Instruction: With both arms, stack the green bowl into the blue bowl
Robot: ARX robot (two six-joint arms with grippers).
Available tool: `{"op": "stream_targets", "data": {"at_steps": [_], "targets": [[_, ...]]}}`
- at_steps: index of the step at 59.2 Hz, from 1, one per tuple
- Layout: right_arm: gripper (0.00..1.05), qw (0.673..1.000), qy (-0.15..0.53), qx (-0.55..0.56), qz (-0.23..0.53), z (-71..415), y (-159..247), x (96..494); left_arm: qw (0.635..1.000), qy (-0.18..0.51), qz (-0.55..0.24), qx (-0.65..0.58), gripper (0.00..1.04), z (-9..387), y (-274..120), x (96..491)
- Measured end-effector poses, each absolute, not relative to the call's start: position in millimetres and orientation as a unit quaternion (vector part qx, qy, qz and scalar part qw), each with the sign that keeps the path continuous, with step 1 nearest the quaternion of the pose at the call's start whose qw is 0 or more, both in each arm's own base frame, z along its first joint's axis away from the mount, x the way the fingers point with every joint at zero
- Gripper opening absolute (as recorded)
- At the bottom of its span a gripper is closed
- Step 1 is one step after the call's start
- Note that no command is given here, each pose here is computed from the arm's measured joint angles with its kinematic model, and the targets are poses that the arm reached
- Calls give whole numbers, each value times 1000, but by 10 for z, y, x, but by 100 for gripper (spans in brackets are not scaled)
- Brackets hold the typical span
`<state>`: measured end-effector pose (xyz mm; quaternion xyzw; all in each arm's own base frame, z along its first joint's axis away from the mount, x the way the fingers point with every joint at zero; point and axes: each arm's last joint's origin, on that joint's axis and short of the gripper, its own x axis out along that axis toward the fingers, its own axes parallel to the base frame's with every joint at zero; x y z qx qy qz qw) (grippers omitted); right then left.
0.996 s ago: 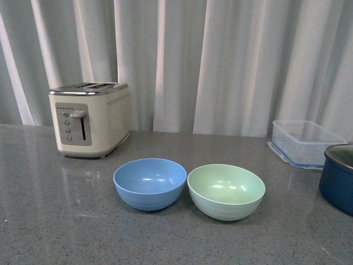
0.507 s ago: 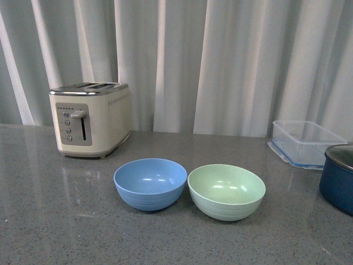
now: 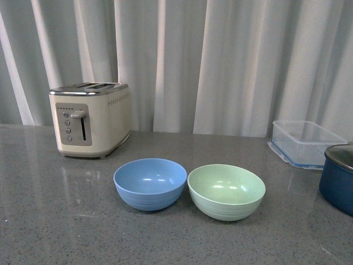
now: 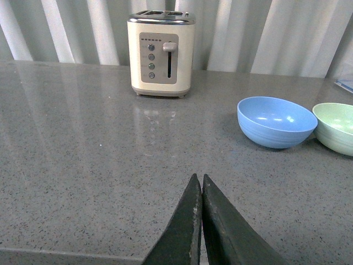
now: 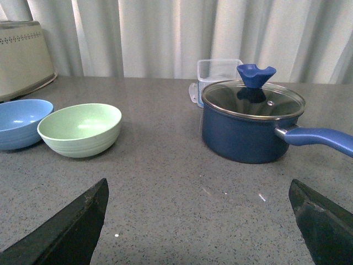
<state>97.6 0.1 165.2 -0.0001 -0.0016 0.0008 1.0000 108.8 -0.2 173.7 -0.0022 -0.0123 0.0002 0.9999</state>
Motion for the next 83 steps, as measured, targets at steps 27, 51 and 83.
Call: {"op": "stream_targets", "data": {"at_steps": [27, 51, 83], "targets": [[95, 1000, -2, 0, 1, 1652, 1, 976, 1000, -9, 0, -2, 22, 1705, -1, 966], [95, 908, 417, 9, 27, 2010, 287, 1597, 1000, -9, -1, -2, 99, 1705, -2, 966], [95, 892, 432, 92, 93, 2284, 718, 3022, 1000, -9, -1, -2, 98, 1705, -2, 966]]}}
